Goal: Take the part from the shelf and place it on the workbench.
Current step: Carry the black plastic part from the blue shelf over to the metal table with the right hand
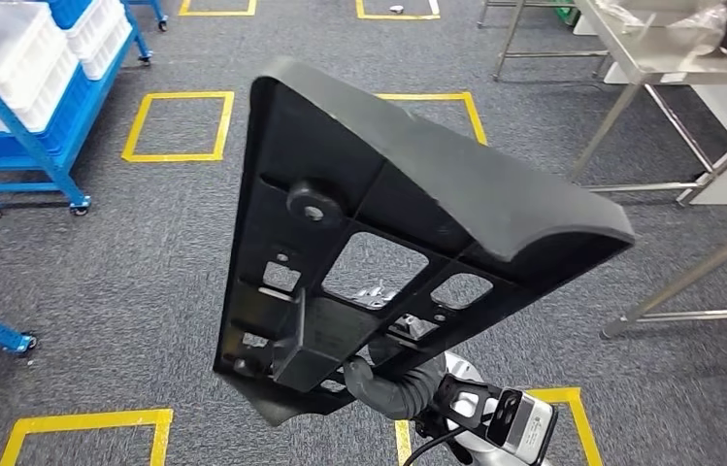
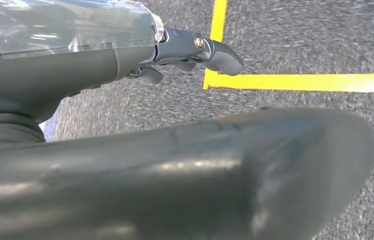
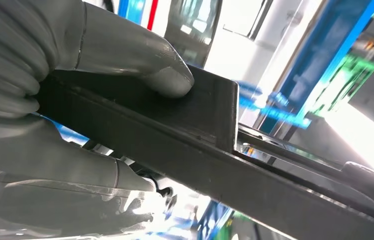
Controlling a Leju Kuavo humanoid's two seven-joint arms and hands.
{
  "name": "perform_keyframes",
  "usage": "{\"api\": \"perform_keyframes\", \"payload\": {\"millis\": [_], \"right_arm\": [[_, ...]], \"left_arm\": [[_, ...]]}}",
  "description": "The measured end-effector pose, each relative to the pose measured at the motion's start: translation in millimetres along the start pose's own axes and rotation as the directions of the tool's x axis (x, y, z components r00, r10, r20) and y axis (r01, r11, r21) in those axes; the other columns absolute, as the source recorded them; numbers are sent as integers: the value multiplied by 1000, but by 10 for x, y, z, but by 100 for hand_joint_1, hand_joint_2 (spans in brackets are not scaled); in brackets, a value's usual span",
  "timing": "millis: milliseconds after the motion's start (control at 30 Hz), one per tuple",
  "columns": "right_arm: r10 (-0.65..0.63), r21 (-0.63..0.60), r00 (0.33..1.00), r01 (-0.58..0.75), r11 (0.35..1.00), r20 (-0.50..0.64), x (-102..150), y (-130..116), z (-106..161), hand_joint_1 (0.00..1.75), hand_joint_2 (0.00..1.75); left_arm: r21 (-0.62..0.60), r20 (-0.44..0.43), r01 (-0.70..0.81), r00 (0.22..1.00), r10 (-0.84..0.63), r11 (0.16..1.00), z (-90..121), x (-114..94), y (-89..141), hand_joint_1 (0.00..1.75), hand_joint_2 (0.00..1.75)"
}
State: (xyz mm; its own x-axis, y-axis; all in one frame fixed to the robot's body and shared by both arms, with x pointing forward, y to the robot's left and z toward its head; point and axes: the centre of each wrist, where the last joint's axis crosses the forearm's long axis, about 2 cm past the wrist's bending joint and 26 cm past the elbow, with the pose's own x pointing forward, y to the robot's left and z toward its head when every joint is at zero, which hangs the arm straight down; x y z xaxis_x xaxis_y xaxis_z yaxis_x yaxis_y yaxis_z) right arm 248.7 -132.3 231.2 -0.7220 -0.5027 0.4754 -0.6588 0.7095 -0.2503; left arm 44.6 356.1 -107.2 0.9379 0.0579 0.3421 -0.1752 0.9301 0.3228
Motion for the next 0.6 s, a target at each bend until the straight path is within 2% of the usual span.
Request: {"api": "perform_keyframes", "payload": {"millis": [400,600], "right_arm": [[31,13,1000,-31,999,-4,19,-41,20,173,175],[6,57,1000,-5,998,-16,-6,-38,31,173,175]], "left_arm": [[-34,48,4,999,-2,999,-6,74,-48,0,0],[-42,43,5,999,-4,999,14,21,-79,0,0]]}}
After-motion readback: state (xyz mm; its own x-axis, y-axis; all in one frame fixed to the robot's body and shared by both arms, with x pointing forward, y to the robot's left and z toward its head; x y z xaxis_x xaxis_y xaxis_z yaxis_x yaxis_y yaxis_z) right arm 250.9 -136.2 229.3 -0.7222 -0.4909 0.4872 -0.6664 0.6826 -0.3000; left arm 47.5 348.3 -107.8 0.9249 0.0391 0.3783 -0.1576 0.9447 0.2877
